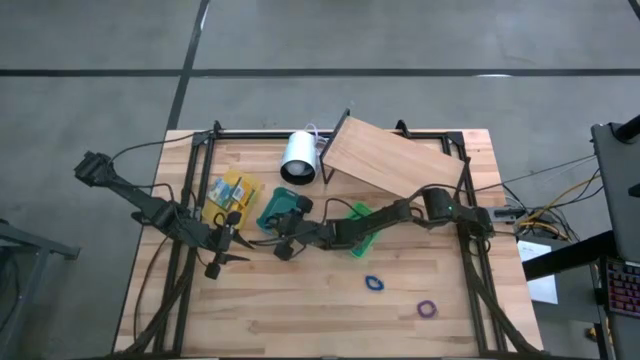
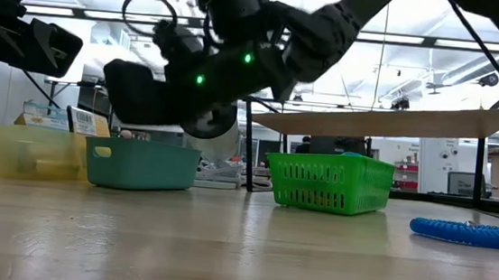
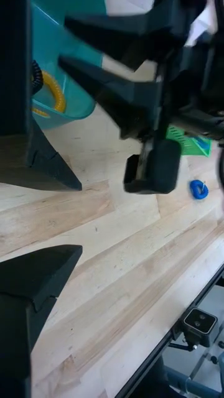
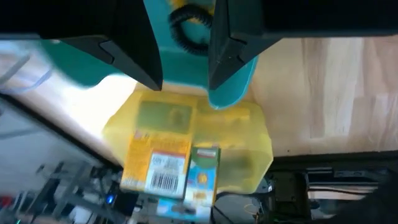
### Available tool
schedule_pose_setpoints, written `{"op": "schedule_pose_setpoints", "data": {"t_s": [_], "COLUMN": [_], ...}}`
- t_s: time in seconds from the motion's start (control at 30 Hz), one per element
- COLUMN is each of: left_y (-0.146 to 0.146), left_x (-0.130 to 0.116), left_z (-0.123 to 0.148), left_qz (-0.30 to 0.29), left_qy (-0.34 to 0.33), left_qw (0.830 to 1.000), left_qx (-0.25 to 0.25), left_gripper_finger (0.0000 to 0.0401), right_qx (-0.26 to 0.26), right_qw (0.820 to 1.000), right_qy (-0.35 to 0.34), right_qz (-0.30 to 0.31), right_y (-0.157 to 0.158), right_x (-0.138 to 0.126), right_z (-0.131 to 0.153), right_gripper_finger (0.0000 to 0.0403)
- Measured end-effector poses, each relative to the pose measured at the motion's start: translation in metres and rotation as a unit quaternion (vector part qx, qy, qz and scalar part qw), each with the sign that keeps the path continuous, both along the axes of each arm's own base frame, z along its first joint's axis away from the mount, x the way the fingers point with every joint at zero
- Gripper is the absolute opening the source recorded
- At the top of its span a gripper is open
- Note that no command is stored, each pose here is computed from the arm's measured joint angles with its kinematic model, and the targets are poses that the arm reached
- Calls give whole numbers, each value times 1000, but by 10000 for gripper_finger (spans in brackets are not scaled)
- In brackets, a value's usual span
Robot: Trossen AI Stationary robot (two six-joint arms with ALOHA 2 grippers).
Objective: Pick & Place Office Desk Supplies
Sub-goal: Put the blue spring keychain into the blue bin
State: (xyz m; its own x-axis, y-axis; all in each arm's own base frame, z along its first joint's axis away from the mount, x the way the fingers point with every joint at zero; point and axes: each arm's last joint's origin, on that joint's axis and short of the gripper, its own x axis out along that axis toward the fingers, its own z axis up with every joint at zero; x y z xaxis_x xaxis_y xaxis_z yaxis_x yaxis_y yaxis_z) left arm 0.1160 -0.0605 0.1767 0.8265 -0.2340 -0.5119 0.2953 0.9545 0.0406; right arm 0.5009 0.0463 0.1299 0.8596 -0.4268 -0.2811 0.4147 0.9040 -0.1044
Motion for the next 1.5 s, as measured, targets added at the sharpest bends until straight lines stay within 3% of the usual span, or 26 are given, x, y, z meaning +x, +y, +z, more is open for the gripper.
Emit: {"op": "schedule_pose_setpoints", "data": {"t_s": [0.13, 0.37, 0.5, 0.7, 0.8, 1.03, 1.2, 1.3, 1.5], "left_y": [0, 0, 0, 0, 0, 1, 1, 1, 1], "left_x": [0, 0, 0, -1, -1, -1, -1, -1, -2], "left_z": [0, 0, -1, -1, -2, -2, -2, -3, -4], "left_qz": [0, 0, 0, 0, 0, 0, 0, 0, 0], "left_qy": [1, 2, 3, 7, 8, 11, 13, 14, 21], "left_qw": [1000, 1000, 1000, 1000, 1000, 1000, 1000, 1000, 1000], "left_qx": [0, 1, 2, 4, 5, 6, 7, 8, 12], "left_gripper_finger": [152, 152, 152, 152, 152, 152, 152, 152, 152], "right_qx": [-35, -51, -3, 133, 158, 171, 159, 148, 180], "right_qw": [999, 987, 976, 953, 946, 934, 932, 935, 938], "right_qy": [13, 142, 207, 262, 274, 309, 324, 323, 293], "right_qz": [11, 51, 61, 68, 76, 53, 25, 12, -35], "right_y": [11, 43, 66, 104, 126, 172, 193, 199, 192], "right_x": [-5, -39, -73, -129, -152, -201, -224, -232, -239], "right_z": [22, 61, 85, 120, 130, 128, 109, 94, 58], "right_gripper_finger": [121, 121, 121, 121, 121, 121, 121, 121, 121]}}
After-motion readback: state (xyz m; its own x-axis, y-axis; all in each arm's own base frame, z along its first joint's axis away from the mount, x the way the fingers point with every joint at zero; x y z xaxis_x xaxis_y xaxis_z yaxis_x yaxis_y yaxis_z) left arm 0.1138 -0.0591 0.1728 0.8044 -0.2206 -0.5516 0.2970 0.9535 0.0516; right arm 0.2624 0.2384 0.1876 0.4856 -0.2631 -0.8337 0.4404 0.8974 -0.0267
